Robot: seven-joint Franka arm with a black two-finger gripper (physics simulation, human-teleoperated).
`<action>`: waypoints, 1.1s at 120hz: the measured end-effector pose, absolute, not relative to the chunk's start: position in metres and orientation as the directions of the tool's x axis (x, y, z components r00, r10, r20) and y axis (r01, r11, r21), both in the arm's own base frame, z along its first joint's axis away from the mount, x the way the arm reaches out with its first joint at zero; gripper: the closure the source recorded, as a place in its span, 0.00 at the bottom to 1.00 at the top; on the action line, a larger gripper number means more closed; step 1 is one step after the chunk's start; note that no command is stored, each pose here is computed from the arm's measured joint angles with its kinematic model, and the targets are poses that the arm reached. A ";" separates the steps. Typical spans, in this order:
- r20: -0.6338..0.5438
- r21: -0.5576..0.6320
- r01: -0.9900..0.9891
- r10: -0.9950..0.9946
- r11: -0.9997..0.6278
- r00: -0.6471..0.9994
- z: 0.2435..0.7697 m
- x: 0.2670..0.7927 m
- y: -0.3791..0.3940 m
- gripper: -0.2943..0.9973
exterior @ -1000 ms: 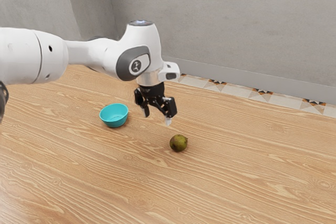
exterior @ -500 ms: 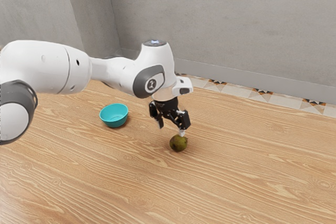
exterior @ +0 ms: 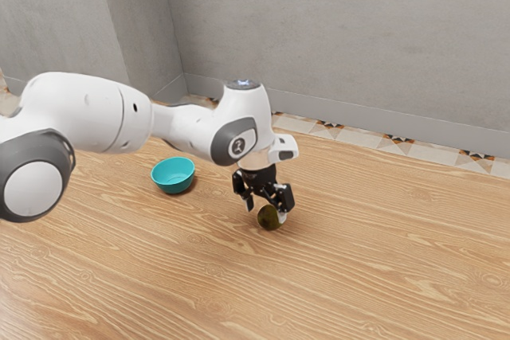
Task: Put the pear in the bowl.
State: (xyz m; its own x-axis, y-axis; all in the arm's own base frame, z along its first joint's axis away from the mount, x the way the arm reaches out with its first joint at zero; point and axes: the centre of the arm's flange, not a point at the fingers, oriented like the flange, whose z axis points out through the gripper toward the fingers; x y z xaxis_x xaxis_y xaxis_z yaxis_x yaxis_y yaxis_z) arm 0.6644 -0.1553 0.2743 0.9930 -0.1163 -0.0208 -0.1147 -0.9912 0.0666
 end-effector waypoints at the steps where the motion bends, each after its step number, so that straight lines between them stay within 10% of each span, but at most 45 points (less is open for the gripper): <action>1: -0.022 0.067 -0.115 -0.116 -0.991 0.993 0.274 0.664 -0.156 0.23; 72: -0.038 0.067 -0.104 -0.106 -0.992 0.994 0.244 0.676 -0.153 0.23; 132: -0.036 0.069 -0.099 -0.101 -0.993 0.994 0.248 0.678 -0.151 0.43</action>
